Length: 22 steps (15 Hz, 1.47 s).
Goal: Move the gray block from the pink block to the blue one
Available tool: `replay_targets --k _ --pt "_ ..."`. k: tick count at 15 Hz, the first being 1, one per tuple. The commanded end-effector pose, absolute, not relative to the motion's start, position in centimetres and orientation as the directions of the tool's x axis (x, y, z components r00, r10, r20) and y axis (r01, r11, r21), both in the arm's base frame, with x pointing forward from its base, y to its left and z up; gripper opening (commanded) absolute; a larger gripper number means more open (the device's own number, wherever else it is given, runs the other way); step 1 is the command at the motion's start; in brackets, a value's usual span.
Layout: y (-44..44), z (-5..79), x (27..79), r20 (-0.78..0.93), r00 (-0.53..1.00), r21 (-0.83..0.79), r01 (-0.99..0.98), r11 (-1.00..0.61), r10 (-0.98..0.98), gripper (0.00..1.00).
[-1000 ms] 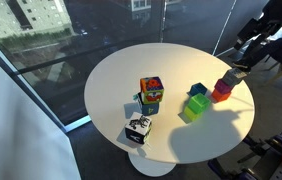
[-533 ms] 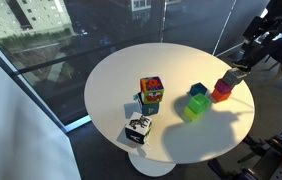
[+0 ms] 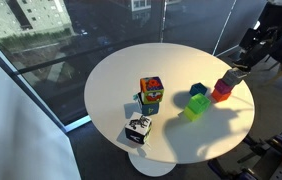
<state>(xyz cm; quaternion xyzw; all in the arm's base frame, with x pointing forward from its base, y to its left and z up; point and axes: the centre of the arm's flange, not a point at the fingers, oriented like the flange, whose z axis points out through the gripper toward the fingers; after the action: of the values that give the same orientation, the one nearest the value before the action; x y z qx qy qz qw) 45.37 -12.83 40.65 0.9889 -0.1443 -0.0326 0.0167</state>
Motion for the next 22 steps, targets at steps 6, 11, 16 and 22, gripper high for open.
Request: replay_targets --k 6,11,16,22 --pt "-13.0 37.7 46.5 -0.084 0.959 0.086 -0.265 -0.960 -0.272 1.00" --pt "-13.0 36.3 46.9 -0.056 0.967 0.101 -0.242 -0.965 -0.248 1.00" --pt "-12.7 34.9 47.4 -0.045 0.970 0.099 -0.234 -0.967 -0.239 1.00" --pt "-12.4 33.7 47.6 -0.053 0.973 0.100 -0.220 -0.970 -0.226 1.00"
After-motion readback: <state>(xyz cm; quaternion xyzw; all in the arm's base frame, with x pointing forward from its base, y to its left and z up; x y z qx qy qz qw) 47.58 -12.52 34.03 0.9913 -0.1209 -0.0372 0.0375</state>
